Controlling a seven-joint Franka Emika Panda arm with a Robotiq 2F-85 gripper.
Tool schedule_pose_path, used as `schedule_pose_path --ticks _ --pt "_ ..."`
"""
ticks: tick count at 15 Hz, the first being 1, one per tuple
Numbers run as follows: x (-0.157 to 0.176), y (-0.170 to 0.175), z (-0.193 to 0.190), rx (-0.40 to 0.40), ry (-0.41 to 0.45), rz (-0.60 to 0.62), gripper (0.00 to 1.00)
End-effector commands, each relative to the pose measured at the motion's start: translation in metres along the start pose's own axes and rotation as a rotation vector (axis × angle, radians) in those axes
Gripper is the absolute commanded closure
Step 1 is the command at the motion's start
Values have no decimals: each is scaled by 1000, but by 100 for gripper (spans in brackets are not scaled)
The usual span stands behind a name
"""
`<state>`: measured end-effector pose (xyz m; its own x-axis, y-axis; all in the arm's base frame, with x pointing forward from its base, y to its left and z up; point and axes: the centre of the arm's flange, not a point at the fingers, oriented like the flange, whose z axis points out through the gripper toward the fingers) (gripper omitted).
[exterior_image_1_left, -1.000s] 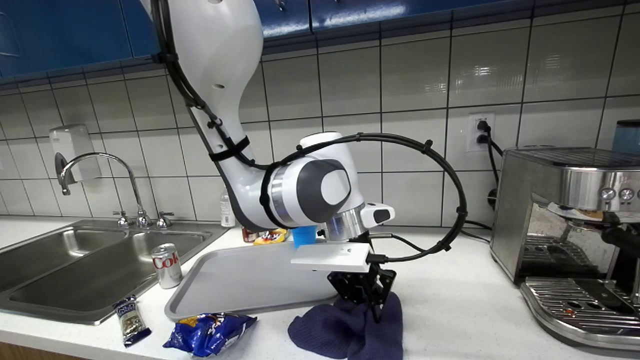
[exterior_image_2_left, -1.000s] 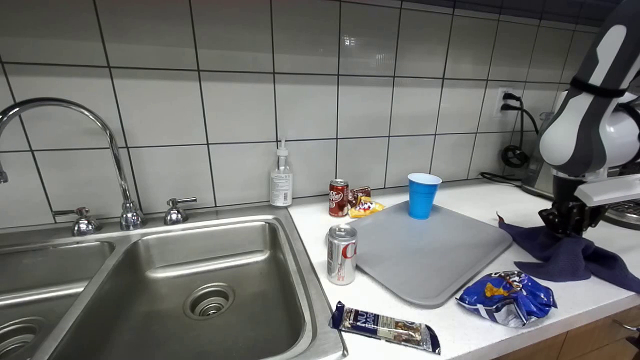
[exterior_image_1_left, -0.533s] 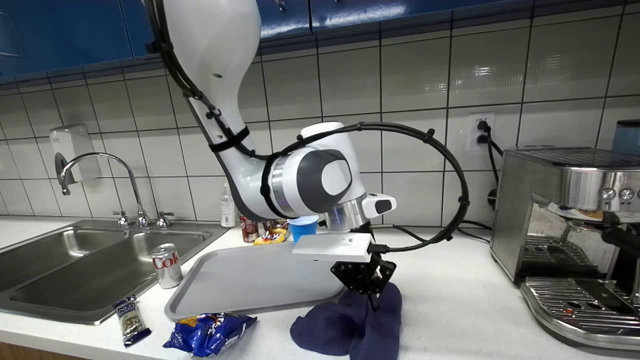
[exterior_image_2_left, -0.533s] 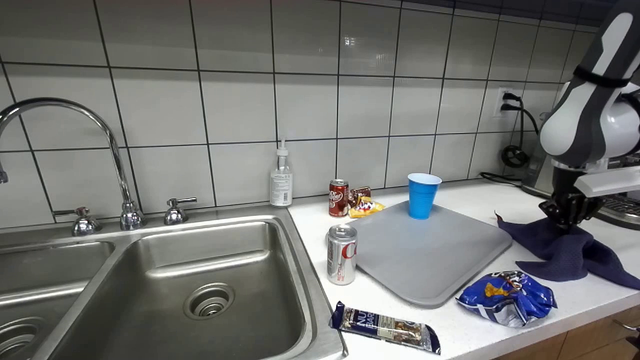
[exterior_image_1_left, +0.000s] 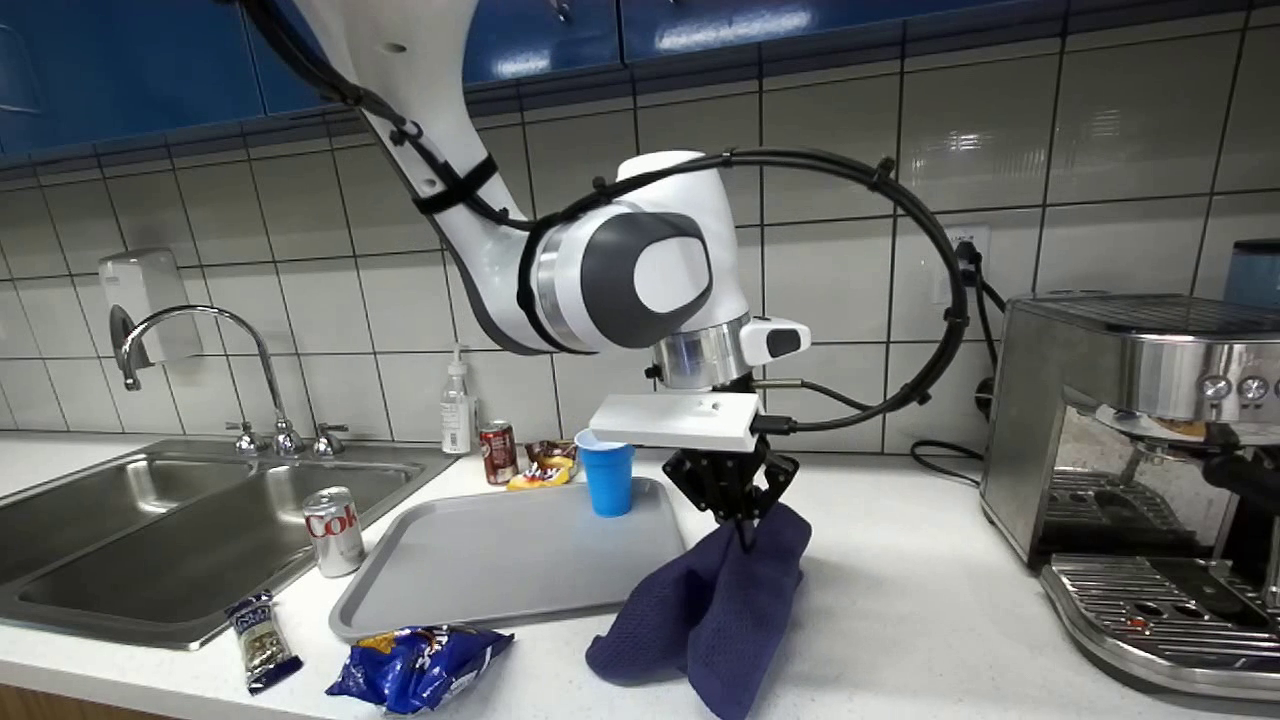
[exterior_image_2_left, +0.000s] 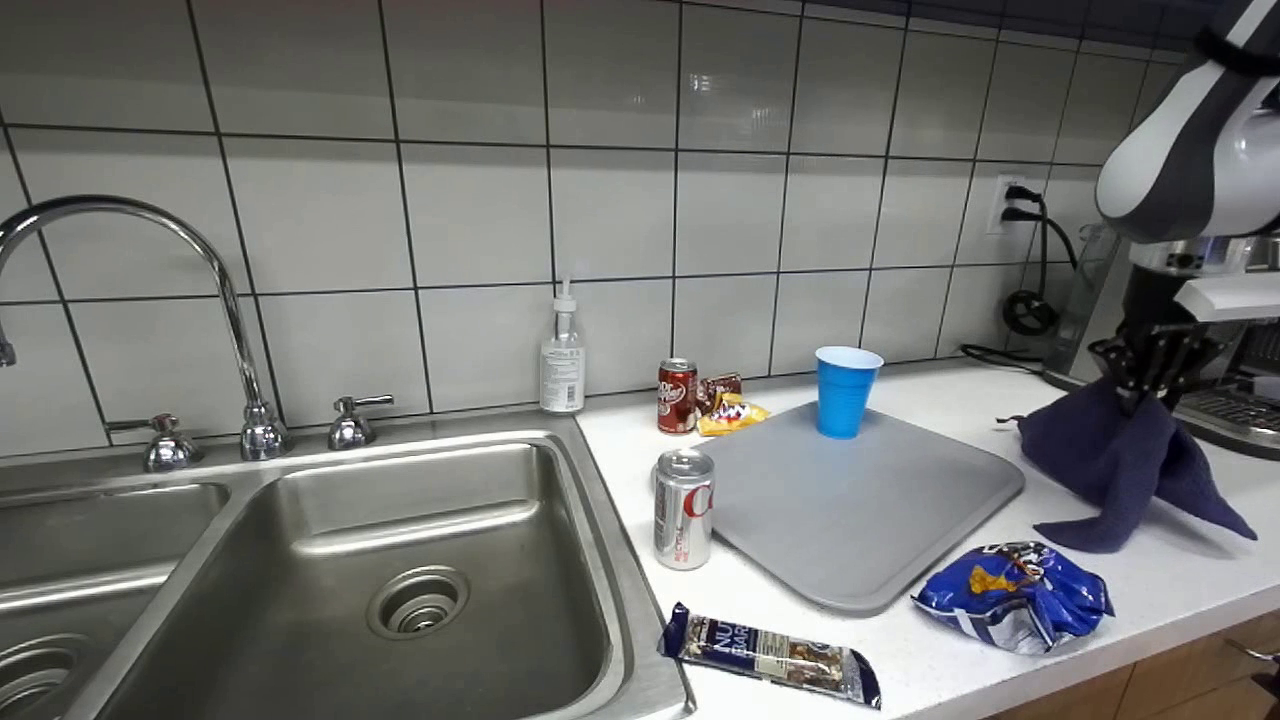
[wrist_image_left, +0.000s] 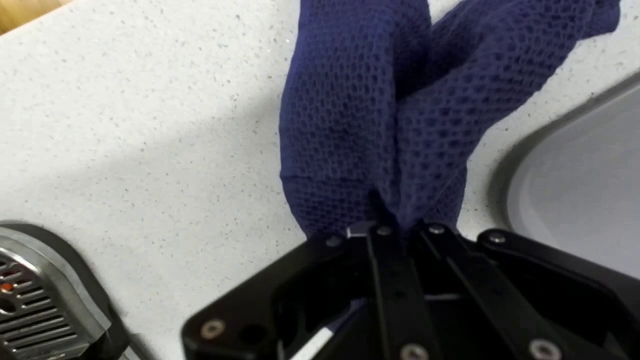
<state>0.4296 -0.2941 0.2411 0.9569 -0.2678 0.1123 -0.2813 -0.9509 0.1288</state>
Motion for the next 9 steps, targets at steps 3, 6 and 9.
schedule_pose_path --ticks 3,6,9 --pt "-4 11 -41 86 28 -20 99" --pt "-3 12 -52 115 39 -27 99" --pt "-2 12 -62 138 56 -33 99"
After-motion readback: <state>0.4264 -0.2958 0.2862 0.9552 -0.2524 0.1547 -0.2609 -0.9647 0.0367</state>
